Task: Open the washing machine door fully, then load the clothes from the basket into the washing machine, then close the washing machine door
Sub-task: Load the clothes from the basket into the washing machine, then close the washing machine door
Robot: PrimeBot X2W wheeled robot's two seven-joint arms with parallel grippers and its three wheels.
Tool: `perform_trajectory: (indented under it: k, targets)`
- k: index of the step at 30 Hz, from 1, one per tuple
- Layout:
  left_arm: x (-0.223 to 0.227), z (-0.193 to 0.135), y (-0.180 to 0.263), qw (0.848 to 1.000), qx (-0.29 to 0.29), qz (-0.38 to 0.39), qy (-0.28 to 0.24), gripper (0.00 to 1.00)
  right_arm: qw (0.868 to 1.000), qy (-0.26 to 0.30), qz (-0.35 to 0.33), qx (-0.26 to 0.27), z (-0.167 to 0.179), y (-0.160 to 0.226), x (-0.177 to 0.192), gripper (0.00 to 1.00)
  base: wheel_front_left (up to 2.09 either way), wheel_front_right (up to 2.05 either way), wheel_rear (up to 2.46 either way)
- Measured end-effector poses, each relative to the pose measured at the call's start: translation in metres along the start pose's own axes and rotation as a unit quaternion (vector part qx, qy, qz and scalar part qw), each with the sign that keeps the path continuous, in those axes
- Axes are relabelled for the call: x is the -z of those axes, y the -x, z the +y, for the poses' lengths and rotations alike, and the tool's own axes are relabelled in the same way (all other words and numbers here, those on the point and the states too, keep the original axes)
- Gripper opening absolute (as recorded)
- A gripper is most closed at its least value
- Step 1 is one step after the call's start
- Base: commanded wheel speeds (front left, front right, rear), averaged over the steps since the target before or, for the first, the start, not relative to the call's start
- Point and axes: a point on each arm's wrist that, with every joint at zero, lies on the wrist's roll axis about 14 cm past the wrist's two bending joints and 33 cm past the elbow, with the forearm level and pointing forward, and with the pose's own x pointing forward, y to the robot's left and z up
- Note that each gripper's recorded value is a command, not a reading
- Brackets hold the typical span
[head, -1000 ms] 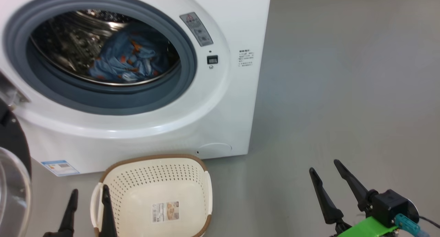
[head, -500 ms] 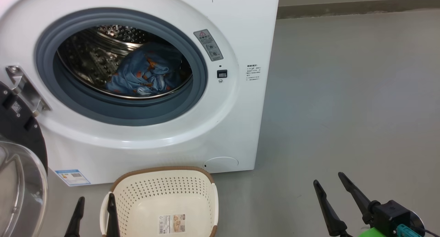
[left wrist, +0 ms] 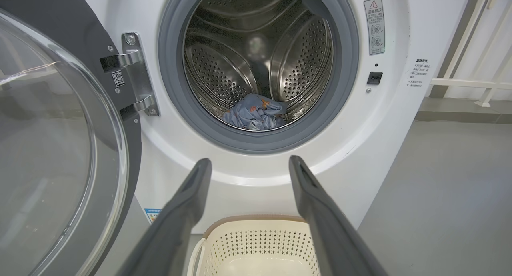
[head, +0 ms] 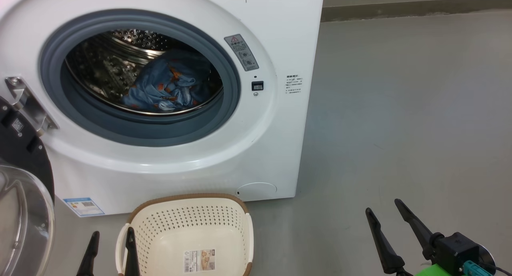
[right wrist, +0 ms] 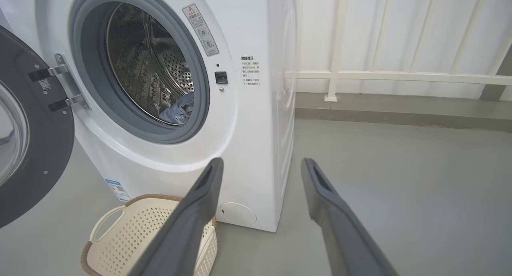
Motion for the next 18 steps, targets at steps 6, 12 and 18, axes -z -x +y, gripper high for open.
perform_trajectory:
  k: [6,12,18]
  targets:
    - [-0.0003,0.0003,-0.0001,1.0,0.0,-0.002,0.0,1.0,1.0,-0.001,0.001,0.0,0.0001,-0.0003,0.0006,1.0,0.0,0.0,0.0]
    - [-0.0002,0.0,-0.0001,1.0,0.0,-0.002,0.003,1.0,1.0,-0.001,0.001,0.001,-0.0003,-0.0003,0.0006,1.0,-0.12,0.12,0.0]
    - [-0.0004,0.0,0.0003,1.0,0.0,-0.003,0.003,1.0,1.0,-0.001,0.002,0.001,-0.0002,-0.0003,0.0008,1.0,-0.86,0.86,0.0]
